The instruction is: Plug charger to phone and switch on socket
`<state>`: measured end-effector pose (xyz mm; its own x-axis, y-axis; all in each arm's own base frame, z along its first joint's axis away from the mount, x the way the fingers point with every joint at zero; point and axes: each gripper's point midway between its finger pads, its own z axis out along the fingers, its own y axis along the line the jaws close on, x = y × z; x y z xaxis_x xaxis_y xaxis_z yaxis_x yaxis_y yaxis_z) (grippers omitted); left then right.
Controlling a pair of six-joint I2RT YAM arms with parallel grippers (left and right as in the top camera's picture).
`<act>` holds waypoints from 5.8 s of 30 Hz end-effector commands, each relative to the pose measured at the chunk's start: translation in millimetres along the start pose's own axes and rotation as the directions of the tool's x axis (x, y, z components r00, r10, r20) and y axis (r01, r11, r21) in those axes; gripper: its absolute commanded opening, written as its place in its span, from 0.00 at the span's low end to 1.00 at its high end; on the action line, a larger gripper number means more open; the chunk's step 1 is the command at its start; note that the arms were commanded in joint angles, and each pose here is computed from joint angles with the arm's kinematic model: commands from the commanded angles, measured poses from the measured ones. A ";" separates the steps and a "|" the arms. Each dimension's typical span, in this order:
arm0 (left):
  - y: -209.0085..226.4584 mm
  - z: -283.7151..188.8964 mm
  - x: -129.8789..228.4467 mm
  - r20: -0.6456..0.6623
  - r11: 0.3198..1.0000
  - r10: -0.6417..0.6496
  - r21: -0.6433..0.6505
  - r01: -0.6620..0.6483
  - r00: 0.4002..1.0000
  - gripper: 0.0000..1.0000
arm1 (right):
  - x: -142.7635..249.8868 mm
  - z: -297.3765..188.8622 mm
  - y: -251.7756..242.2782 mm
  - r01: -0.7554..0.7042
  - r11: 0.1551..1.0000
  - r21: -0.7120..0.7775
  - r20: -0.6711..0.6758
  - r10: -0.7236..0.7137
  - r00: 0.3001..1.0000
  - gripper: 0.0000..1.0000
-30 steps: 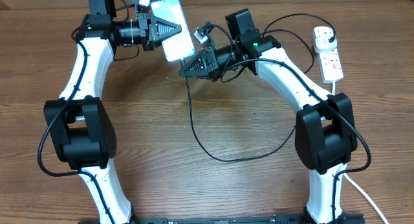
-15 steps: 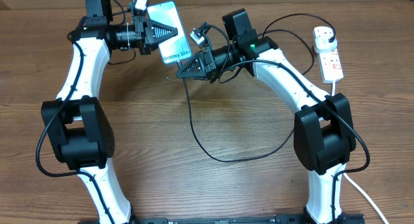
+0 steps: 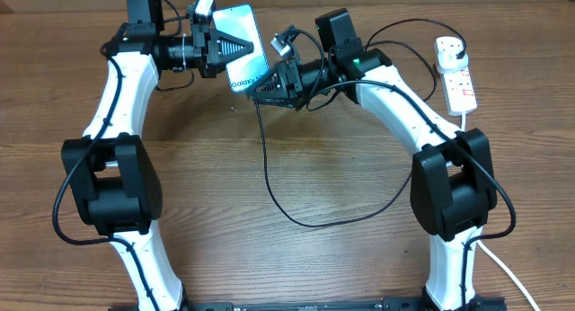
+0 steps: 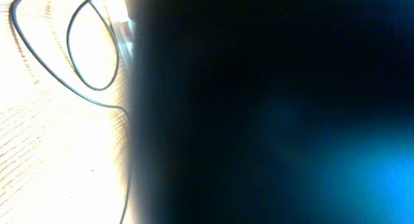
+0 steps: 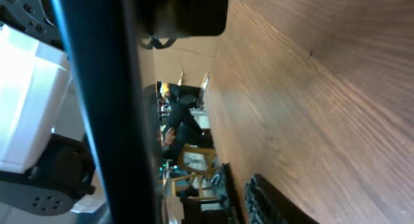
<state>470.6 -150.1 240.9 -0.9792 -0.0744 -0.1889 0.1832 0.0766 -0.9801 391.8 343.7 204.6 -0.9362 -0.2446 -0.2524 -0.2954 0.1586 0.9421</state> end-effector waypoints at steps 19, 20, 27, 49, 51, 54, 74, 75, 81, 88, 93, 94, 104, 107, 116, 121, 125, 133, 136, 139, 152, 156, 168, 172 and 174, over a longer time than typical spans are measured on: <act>30.5 -15.8 -2.0 0.067 0.984 0.005 -0.176 0.007 0.998 0.04 | -28.6 -82.3 8.3 0.045 0.996 -0.071 0.117 -0.036 0.992 0.54; 35.7 -16.7 0.0 0.069 0.979 -0.004 -0.202 0.018 0.998 0.04 | -29.6 -85.3 7.2 0.044 0.997 -0.069 0.124 -0.036 0.992 0.54; 69.6 -25.3 24.6 0.038 0.921 -0.055 -0.385 0.065 0.998 0.04 | -30.6 -88.5 -13.0 0.004 1.000 0.024 0.158 -0.007 0.987 0.57; 116.4 -53.6 83.4 -0.134 0.722 -0.152 -0.692 0.017 0.979 0.04 | 12.4 -101.8 -94.1 -0.173 0.882 0.439 0.141 0.122 0.982 0.57; 117.9 -50.7 85.5 -0.149 0.711 -0.153 -0.703 0.004 0.977 0.05 | 13.8 -102.7 -96.1 -0.177 0.875 0.450 0.141 0.126 0.982 0.57; 119.7 -45.8 88.3 -0.170 0.698 -0.153 -0.716 -0.015 0.973 0.04 | 15.6 -103.2 -97.3 -0.181 0.871 0.457 0.138 0.132 0.982 0.57; 149.9 -52.2 74.3 -0.071 0.518 -0.162 -0.855 0.024 0.984 0.04 | 26.3 -106.5 -110.3 -0.191 0.818 0.542 0.120 0.149 0.981 0.58; 151.6 -50.1 74.5 -0.073 0.523 -0.159 -0.852 0.021 0.985 0.04 | 26.5 -105.7 -110.1 -0.189 0.818 0.543 0.119 0.149 0.982 0.58; 176.0 -28.3 85.3 -0.077 0.563 -0.154 -0.826 0.023 0.985 0.04 | 26.5 -102.8 -110.0 -0.182 0.817 0.547 0.113 0.143 0.983 0.59; 187.6 -12.6 90.9 -0.097 0.604 -0.127 -0.797 -0.001 0.987 0.04 | 25.4 -102.8 -110.0 -0.178 0.818 0.547 0.114 0.138 0.984 0.59; 194.2 -1.8 92.5 -0.118 0.611 -0.094 -0.791 -0.036 0.988 0.04 | 25.1 -102.8 -109.9 -0.177 0.818 0.547 0.115 0.136 0.984 0.60; 195.2 0.7 92.5 -0.123 0.613 -0.087 -0.789 -0.044 0.989 0.04 | 25.0 -102.8 -110.0 -0.177 0.818 0.547 0.115 0.136 0.984 0.61; 197.7 22.2 88.7 -0.059 0.617 -0.094 -0.787 0.012 0.994 0.04 | 24.6 -102.8 -109.9 -0.175 0.819 0.547 0.115 0.134 0.984 0.60; 196.6 29.0 91.1 -0.072 0.620 -0.092 -0.785 0.001 0.993 0.04 | 24.7 -102.8 -110.0 -0.175 0.819 0.547 0.115 0.134 0.984 0.61; 199.4 38.4 97.4 -0.102 0.587 -0.082 -0.809 -0.034 0.991 0.05 | 24.3 -102.8 -110.0 -0.174 0.819 0.547 0.116 0.132 0.984 0.61; 200.2 37.8 96.3 -0.097 0.581 -0.080 -0.813 -0.033 0.992 0.04 | 24.5 -102.8 -109.9 -0.175 0.819 0.547 0.115 0.134 0.984 0.61; 200.5 37.3 96.2 -0.097 0.578 -0.080 -0.815 -0.033 0.992 0.04 | 24.5 -102.8 -109.9 -0.175 0.819 0.547 0.115 0.134 0.984 0.61; 209.2 25.7 93.1 -0.009 0.501 -0.112 -0.864 0.049 0.994 0.04 | 24.6 -102.8 -109.9 -0.175 0.819 0.547 0.115 0.134 0.984 0.61; 209.8 24.9 92.7 0.014 0.493 -0.122 -0.867 0.073 0.992 0.04 | 24.5 -102.8 -109.9 -0.175 0.819 0.547 0.115 0.134 0.984 0.61; 210.1 24.7 93.0 0.014 0.492 -0.123 -0.867 0.073 0.992 0.04 | 24.5 -102.8 -109.9 -0.175 0.819 0.547 0.115 0.134 0.984 0.61; 235.4 23.9 107.9 0.021 0.464 -0.202 -0.878 0.114 0.979 0.05 | 24.6 -102.8 -109.9 -0.175 0.819 0.547 0.115 0.134 0.984 0.61; 235.5 23.4 108.3 0.021 0.463 -0.204 -0.879 0.115 0.979 0.15 | 24.6 -102.8 -109.9 -0.175 0.819 0.547 0.115 0.134 0.984 0.60; 235.7 21.2 108.4 0.024 0.454 -0.207 -0.883 0.118 0.978 0.24 | 25.2 -102.8 -109.9 -0.178 0.818 0.547 0.115 0.137 0.984 0.60; 237.8 12.6 109.4 0.036 0.421 -0.214 -0.899 0.125 0.976 0.24 | 25.3 -102.8 -109.9 -0.178 0.818 0.547 0.115 0.137 0.984 0.61; 238.8 5.7 110.8 0.044 0.391 -0.223 -0.911 0.131 0.974 0.25 | 25.3 -102.8 -109.9 -0.178 0.818 0.547 0.115 0.137 0.984 0.61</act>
<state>413.0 -165.2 4.3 -0.9933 -0.1154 0.0023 -0.1042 0.8880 -0.4480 416.0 219.6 104.1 -0.9900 -0.1015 -0.0977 -0.1409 0.7001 0.7000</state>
